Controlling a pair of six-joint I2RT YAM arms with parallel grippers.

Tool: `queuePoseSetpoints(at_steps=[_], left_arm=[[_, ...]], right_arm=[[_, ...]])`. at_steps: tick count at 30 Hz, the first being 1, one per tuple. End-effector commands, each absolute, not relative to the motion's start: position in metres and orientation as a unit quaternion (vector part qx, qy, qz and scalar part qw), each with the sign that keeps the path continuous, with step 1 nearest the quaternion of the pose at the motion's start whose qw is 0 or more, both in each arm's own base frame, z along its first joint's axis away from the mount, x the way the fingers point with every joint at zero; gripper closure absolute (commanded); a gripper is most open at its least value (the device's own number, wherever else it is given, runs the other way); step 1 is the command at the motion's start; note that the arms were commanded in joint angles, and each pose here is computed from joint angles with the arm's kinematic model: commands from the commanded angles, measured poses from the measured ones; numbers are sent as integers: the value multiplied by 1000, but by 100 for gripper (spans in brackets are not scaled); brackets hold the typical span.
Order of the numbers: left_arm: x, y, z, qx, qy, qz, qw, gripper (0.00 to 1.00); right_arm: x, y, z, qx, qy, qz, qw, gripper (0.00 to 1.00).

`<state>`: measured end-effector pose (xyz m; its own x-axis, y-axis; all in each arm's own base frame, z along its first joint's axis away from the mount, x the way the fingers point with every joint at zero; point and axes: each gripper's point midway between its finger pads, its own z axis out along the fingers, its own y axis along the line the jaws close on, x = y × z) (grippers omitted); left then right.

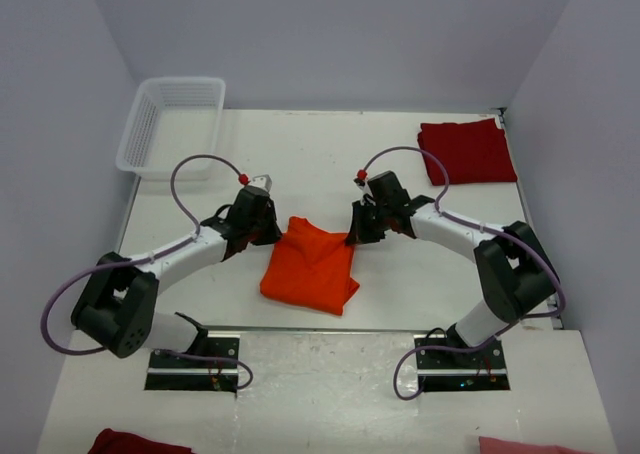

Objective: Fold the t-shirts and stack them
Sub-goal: Fold the long partially folded tshirt into a neat square

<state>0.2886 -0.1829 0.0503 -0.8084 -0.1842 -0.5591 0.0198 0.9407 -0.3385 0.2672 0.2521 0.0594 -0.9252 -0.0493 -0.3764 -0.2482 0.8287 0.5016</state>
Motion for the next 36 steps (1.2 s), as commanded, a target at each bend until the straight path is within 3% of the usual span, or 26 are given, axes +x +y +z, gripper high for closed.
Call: queuePoseSetpoints(at_steps=[1, 10, 20, 36], left_arm=[[297, -182, 99, -38, 913, -189, 358, 100], [282, -190, 154, -17, 887, -247, 390, 100], [312, -206, 179, 2, 875, -253, 412, 100], [394, -275, 114, 108, 858, -283, 415, 100]], right_arm=[[273, 257, 89, -99, 929, 287, 212, 100], [265, 249, 110, -92, 929, 273, 233, 100], [273, 230, 120, -56, 937, 226, 261, 100], [291, 214, 76, 1, 959, 146, 241, 100]])
